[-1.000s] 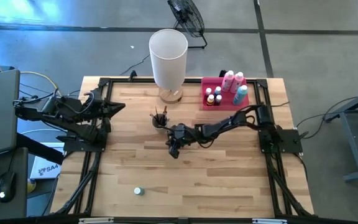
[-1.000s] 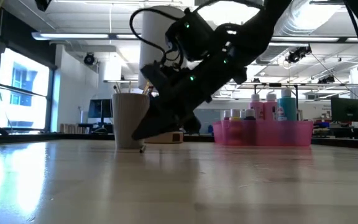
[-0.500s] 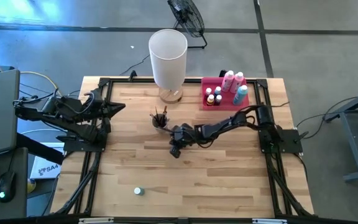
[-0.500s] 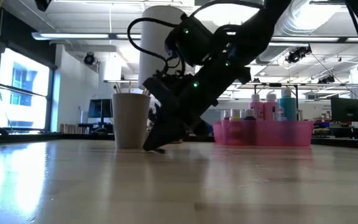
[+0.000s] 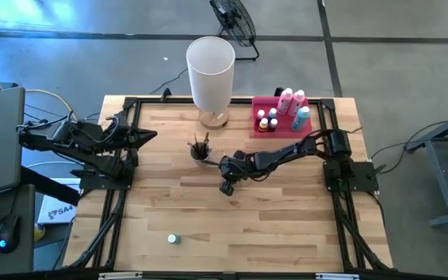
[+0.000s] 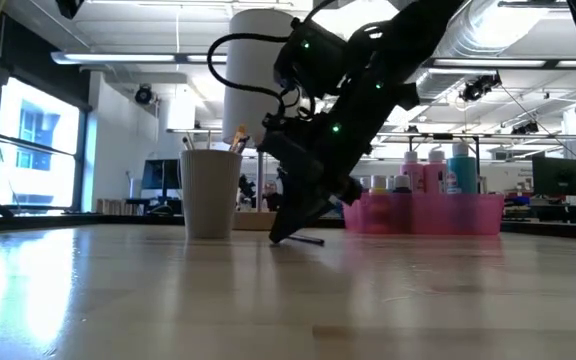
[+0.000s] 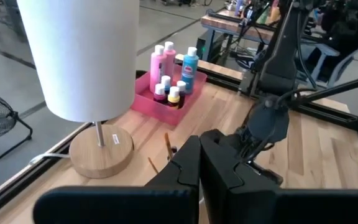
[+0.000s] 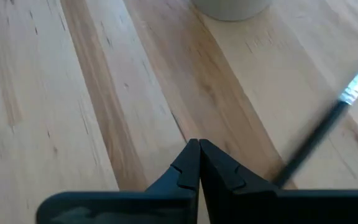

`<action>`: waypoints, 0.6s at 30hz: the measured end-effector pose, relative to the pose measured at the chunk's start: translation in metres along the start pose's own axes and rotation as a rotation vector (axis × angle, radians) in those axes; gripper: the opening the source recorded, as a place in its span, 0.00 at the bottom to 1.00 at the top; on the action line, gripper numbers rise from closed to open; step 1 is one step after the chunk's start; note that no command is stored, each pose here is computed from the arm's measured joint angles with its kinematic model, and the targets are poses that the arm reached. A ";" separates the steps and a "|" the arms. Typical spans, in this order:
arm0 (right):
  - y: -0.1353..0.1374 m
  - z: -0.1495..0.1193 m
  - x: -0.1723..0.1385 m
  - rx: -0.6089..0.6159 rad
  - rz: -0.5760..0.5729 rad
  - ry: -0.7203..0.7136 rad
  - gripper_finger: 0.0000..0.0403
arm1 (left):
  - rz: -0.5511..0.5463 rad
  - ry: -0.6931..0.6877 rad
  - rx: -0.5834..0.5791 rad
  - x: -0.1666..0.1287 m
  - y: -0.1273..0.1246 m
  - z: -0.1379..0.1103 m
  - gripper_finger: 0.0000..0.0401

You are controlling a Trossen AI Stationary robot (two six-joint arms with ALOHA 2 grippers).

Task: Pick & Place Paint Supplies
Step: Put the silver eyeshadow brush into the white cup

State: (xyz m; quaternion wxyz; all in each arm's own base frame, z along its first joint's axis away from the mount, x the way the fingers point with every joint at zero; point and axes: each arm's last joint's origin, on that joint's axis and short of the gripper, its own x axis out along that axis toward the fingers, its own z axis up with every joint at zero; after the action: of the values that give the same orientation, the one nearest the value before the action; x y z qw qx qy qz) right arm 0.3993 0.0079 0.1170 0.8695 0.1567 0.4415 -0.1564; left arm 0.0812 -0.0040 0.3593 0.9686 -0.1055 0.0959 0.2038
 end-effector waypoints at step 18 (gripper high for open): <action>-0.081 0.035 -0.045 0.255 -0.248 -0.018 0.01 | -0.004 0.002 0.000 0.000 0.000 0.000 0.00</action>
State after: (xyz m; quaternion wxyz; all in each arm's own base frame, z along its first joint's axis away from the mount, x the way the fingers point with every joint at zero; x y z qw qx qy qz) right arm 0.3659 -0.0732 0.1627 0.8205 0.2086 0.4264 -0.3184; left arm 0.0813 -0.0041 0.3593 0.9689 -0.1059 0.0964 0.2017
